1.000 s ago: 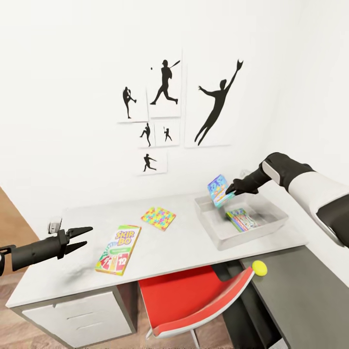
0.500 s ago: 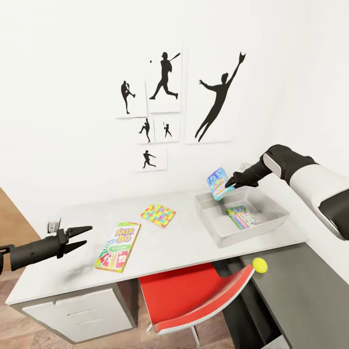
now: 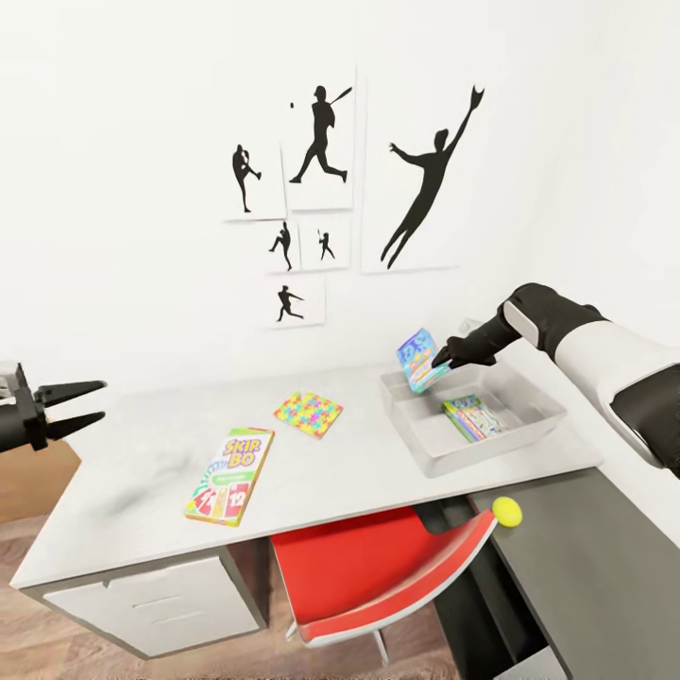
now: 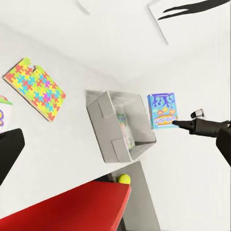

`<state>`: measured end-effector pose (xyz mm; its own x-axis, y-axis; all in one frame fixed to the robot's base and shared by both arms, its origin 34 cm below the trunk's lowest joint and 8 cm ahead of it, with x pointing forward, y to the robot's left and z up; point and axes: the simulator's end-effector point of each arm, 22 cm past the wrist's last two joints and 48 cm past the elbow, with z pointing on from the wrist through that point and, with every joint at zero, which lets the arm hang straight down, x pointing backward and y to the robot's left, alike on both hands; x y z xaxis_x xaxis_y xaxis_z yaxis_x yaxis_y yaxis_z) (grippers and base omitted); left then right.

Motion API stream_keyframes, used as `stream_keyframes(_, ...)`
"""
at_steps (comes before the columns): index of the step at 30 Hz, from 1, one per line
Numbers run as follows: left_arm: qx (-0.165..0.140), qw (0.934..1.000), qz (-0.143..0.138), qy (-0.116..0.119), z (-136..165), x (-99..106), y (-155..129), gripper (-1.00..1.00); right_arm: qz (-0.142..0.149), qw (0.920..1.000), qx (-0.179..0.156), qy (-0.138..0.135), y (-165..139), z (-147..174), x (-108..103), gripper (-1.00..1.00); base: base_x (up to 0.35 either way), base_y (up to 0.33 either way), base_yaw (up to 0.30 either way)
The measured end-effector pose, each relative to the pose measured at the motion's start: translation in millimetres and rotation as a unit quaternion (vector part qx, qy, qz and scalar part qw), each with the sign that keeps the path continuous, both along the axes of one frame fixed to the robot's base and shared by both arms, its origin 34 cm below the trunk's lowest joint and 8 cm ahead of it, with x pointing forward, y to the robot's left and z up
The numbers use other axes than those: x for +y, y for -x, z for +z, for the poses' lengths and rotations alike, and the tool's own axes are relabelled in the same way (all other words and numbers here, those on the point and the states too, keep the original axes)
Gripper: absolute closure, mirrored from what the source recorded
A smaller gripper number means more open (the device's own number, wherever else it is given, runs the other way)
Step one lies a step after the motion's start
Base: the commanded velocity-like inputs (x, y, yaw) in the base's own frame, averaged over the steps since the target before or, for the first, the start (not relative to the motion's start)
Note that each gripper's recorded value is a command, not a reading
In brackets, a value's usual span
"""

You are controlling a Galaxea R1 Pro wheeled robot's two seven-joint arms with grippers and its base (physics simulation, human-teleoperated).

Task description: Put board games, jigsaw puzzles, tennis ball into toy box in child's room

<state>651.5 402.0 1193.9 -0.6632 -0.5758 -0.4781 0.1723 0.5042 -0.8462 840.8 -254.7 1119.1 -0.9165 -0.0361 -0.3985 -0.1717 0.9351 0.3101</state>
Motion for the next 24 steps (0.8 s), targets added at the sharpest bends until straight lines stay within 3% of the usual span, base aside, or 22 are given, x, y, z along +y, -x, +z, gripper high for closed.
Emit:
stream_keyframes(6,-0.002,1.0000,-0.001,0.004,10,6,-1,-1.00,0.001,1.0000,0.008,0.002,0,-10,1,1.00,0.000,0.000,0.000)
stream_keyframes(24,0.011,0.9999,-0.003,0.009,-4,5,-6,-1.00,0.000,0.9997,0.024,0.003,-2,-34,0,1.00,0.000,0.000,0.000)
